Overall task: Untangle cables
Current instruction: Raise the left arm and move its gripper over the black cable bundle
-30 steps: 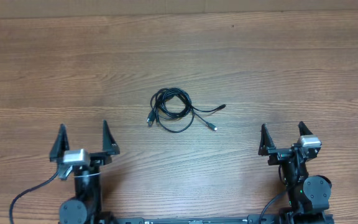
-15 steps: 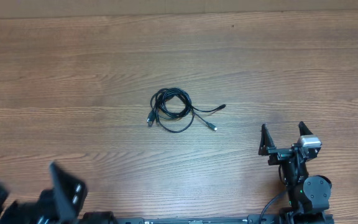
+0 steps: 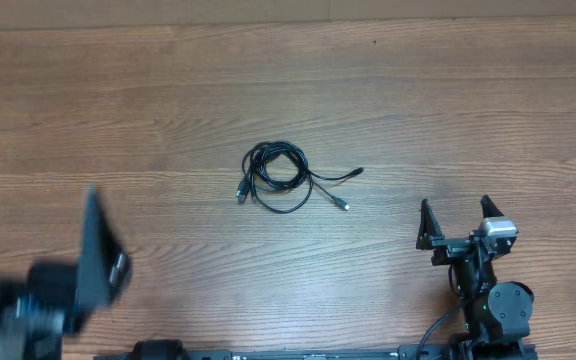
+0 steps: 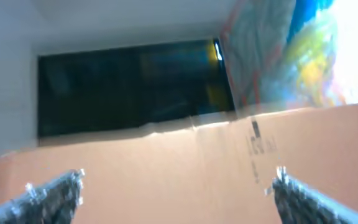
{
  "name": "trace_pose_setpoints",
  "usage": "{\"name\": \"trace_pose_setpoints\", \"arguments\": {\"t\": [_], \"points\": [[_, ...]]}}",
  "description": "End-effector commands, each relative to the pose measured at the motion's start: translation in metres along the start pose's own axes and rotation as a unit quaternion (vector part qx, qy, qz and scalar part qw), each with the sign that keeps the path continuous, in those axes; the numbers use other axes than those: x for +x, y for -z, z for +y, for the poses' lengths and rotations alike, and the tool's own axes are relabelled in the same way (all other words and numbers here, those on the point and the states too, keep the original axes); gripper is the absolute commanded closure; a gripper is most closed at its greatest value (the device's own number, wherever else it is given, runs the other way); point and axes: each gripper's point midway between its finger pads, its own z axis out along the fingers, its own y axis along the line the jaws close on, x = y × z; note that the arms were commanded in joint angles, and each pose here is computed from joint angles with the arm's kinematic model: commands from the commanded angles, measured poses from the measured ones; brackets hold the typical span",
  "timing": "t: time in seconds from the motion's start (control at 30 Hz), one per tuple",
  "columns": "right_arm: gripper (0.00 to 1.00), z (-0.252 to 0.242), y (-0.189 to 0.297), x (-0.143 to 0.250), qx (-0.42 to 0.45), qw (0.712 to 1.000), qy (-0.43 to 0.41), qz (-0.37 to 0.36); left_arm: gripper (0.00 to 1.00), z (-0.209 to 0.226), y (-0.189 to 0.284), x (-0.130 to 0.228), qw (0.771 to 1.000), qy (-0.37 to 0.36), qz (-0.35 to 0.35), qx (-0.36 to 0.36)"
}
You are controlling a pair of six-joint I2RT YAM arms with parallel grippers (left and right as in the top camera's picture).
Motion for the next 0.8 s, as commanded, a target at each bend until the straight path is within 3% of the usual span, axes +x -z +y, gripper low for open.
{"name": "trace_pose_setpoints", "arguments": {"t": [0.0, 0.17, 0.33, 0.57, 0.77], "points": [[0.00, 0.000, -0.001, 0.003, 0.000, 1.000, 0.002, 0.001, 0.00, -0.014, -0.036, 0.016, 0.996, 0.027, 0.062, 0.065], [0.00, 0.000, -0.001, 0.003, 0.000, 1.000, 0.002, 0.001, 0.01, -0.021, -0.073, 0.056, 0.973, 0.075, 0.189, 0.107], [0.00, 0.000, -0.001, 0.003, 0.000, 1.000, 0.002, 0.001, 0.00, -0.035, -0.090, 0.104, 0.929, 0.131, 0.310, 0.153], [0.00, 0.000, -0.001, 0.003, 0.000, 1.000, 0.002, 0.001, 0.01, -0.054, -0.085, 0.188, 0.839, 0.217, 0.462, 0.187], [0.00, 0.000, -0.001, 0.003, 0.000, 1.000, 0.002, 0.001, 0.00, -0.062, -0.064, 0.254, 0.754, 0.267, 0.575, 0.173]]}}
